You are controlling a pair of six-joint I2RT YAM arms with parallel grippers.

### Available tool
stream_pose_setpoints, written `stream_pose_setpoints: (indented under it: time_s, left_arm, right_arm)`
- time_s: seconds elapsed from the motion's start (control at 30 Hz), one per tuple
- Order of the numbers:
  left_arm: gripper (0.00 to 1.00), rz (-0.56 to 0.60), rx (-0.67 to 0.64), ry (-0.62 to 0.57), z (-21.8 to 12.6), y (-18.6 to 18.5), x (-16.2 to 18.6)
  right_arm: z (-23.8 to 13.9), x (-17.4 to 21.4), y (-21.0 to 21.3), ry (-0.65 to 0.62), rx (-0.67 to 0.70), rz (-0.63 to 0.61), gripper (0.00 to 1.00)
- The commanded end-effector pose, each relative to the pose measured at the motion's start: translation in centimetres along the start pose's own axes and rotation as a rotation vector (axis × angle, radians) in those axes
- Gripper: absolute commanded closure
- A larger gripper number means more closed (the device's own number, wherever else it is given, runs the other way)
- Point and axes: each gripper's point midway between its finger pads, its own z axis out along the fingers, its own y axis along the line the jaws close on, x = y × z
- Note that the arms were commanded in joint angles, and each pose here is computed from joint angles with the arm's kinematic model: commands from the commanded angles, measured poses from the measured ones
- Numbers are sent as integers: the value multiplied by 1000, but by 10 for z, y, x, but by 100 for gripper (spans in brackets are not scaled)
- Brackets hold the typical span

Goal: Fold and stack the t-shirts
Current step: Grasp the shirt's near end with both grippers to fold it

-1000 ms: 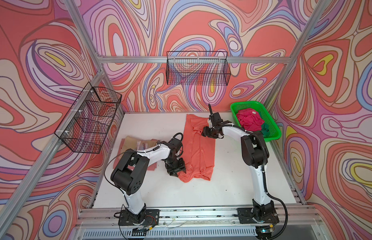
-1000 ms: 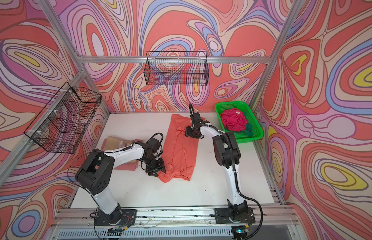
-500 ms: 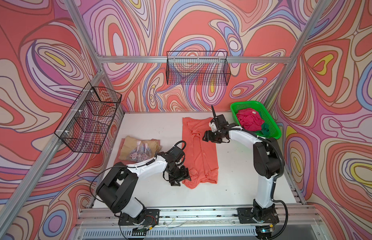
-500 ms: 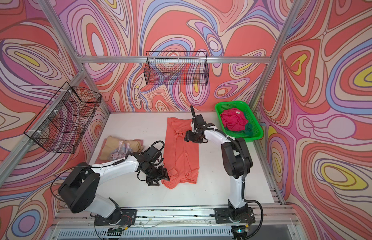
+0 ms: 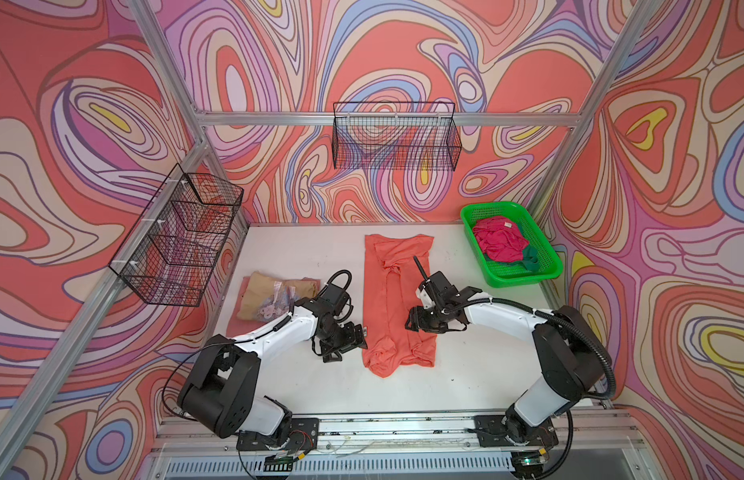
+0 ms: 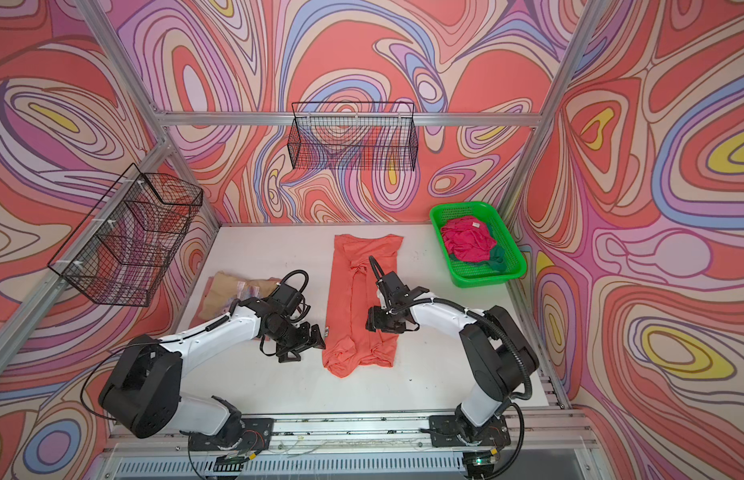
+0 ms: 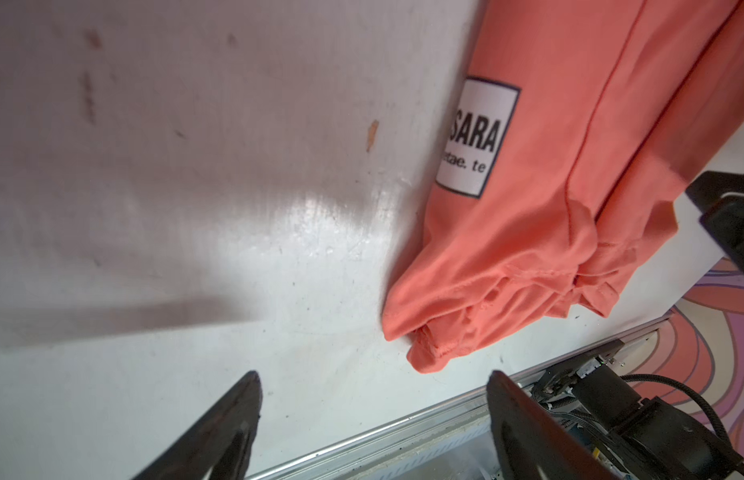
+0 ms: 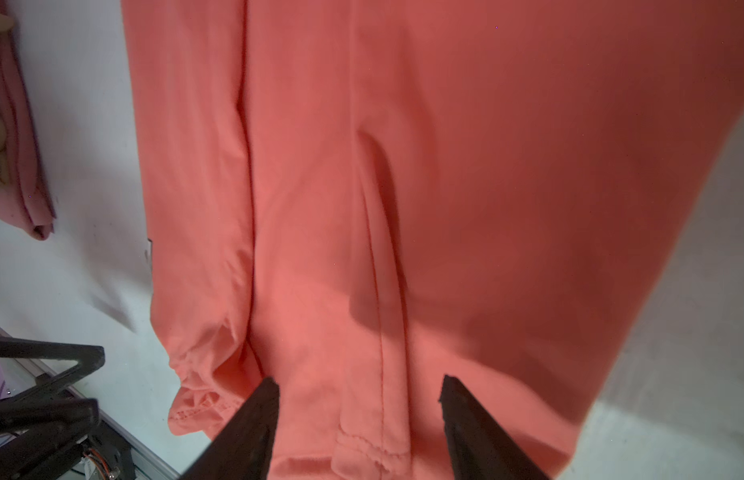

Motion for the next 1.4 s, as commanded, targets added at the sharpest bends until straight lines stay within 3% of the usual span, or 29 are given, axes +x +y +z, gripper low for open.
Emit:
stream_pose_setpoints:
  time_s: [0.0,0.13,0.47,0.67,1.0,1.37]
  left_arm:
    - [14,33,4,15,1,-2,-1]
    - [14,29,3,32,7,1,0]
    - [15,23,7,42,13,4,1]
    - [15,33,-6,31,11,6,1]
    - [15,35,2,51,16,6,2]
    - [16,28,4,63,22,7,3]
  right_arm:
    - [0,0,17,-41,-22,-2,35]
    - [6,8,18,-21,-13,17,37]
    - [-1,16,66,-9,-139,-12,38]
    - [-28,0,32,-134,63,12,37]
    - [3,18,-8,-53,215,47,37]
    - [13,26,20,-3,48,61,37]
